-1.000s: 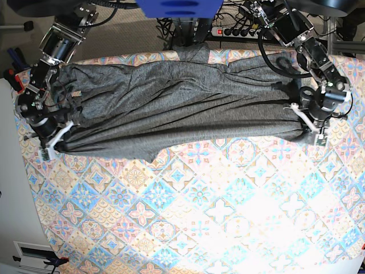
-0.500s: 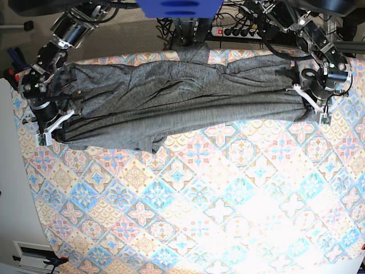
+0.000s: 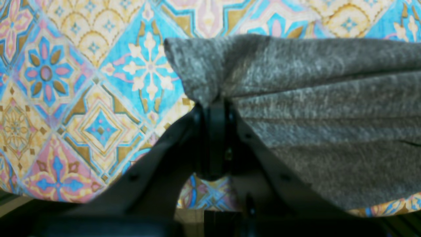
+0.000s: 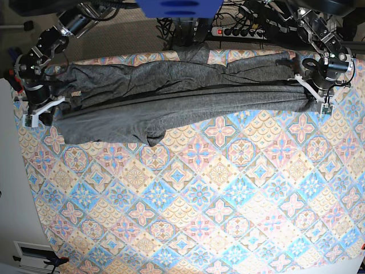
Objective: Layout the t-shirt on the table in an organized manner, then fold the t-shirt properly
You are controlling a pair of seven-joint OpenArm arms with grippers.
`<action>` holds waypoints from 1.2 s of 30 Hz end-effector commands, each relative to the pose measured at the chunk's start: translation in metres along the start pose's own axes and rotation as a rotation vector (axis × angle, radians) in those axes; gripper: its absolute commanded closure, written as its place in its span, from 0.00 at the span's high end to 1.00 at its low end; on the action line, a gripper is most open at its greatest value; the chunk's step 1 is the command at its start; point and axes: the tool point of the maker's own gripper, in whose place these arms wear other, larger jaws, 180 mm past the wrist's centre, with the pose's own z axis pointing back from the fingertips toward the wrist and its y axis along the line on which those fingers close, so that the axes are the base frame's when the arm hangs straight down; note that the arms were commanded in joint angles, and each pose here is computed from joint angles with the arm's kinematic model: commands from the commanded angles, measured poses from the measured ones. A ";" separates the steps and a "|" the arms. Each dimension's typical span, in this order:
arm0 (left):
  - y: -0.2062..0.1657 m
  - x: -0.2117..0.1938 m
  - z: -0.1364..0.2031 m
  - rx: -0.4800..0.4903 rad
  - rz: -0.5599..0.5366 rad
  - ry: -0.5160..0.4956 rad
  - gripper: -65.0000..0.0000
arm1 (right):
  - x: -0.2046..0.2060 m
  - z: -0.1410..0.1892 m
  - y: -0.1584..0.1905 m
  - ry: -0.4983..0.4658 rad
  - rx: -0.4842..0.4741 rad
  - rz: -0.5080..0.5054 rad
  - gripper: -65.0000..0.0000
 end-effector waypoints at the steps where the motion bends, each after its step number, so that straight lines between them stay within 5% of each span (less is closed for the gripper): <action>1: 0.007 0.006 0.006 0.024 -0.014 -0.022 0.00 | 0.017 0.006 -0.008 -0.057 -0.018 0.018 0.00; 15: 0.003 -0.024 0.007 0.010 -0.028 0.055 0.00 | -0.016 0.019 -0.019 -0.004 -0.065 -0.051 0.00; 25: 0.004 -0.012 0.006 0.018 -0.026 0.027 0.00 | 0.011 0.030 -0.022 -0.061 -0.092 0.012 0.00; 29: 0.004 -0.012 0.006 0.017 -0.025 0.030 0.00 | 0.026 0.036 -0.022 -0.096 -0.106 0.039 0.16; 36: 0.004 -0.011 0.006 0.018 -0.025 0.028 0.00 | 0.027 0.037 -0.003 -0.116 -0.092 0.007 0.25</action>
